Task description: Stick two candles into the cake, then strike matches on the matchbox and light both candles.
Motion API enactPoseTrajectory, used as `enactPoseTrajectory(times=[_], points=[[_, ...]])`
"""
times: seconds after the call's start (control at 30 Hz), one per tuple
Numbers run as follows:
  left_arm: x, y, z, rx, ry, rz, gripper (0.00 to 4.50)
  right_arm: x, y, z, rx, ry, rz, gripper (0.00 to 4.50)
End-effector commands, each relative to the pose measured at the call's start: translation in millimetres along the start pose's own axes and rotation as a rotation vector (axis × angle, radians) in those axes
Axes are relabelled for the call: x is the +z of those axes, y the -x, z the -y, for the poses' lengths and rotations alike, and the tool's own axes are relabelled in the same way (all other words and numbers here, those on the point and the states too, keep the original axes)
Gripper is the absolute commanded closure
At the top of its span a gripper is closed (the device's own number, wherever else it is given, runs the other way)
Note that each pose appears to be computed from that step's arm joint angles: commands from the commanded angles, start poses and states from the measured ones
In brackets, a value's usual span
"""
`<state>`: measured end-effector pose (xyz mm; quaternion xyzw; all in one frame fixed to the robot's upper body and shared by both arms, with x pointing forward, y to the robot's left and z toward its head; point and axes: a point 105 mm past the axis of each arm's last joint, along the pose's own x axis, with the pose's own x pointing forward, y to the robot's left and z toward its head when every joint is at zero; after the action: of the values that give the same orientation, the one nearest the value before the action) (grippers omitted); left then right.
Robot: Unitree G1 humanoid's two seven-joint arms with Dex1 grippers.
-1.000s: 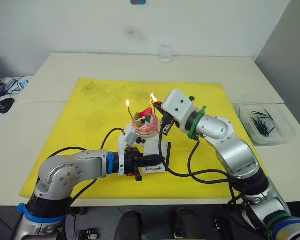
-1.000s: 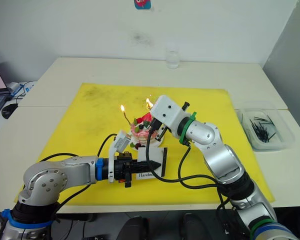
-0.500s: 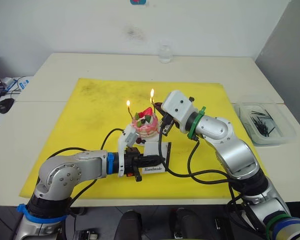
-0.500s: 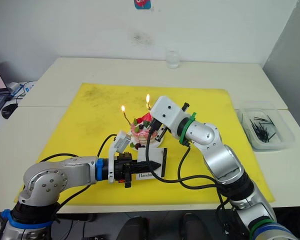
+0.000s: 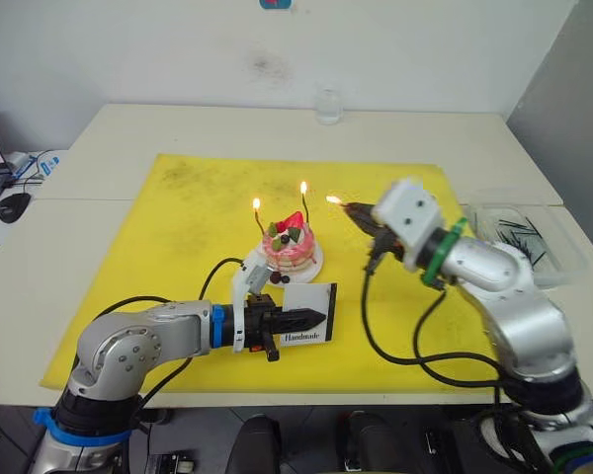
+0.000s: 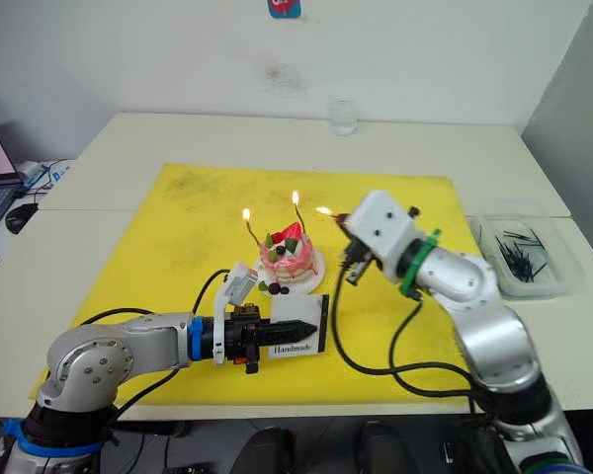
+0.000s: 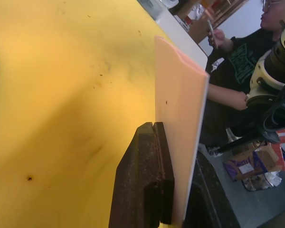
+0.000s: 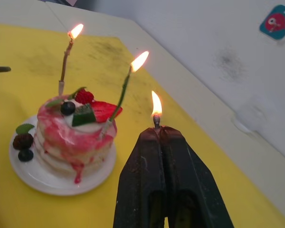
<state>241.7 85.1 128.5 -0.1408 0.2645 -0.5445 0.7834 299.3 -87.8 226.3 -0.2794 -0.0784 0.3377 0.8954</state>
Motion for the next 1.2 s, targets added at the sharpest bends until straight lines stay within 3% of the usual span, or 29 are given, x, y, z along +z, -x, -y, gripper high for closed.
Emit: enactPoseTrajectory(times=[0.03,0.27,0.53,0.7,0.8,1.13,1.2], points=[[6,2,5,-0.012,-0.022,0.028,4.50,-9,29,35,-0.124,0.069,-0.070,4.47],[3,-2,7,-0.024,-0.010,0.027,4.50,-77,95,121,-0.444,0.057,-0.381,4.47],[2,-9,10,-0.034,0.001,0.040,4.50,-138,128,152,-0.631,-0.227,-0.515,4.47],[0,-11,10,-0.028,0.012,0.051,4.50,-162,137,159,-0.708,-0.344,-0.555,4.47],[-1,-11,10,-0.025,0.016,0.054,4.50,-166,138,163,-0.734,-0.345,-0.556,3.87],[-3,-8,8,-0.007,0.034,0.050,4.50,-138,134,171,-0.758,-0.284,-0.428,0.32],[-4,-6,6,0.001,0.052,0.037,4.50,-119,126,166,-0.690,-0.230,-0.367,0.02]])
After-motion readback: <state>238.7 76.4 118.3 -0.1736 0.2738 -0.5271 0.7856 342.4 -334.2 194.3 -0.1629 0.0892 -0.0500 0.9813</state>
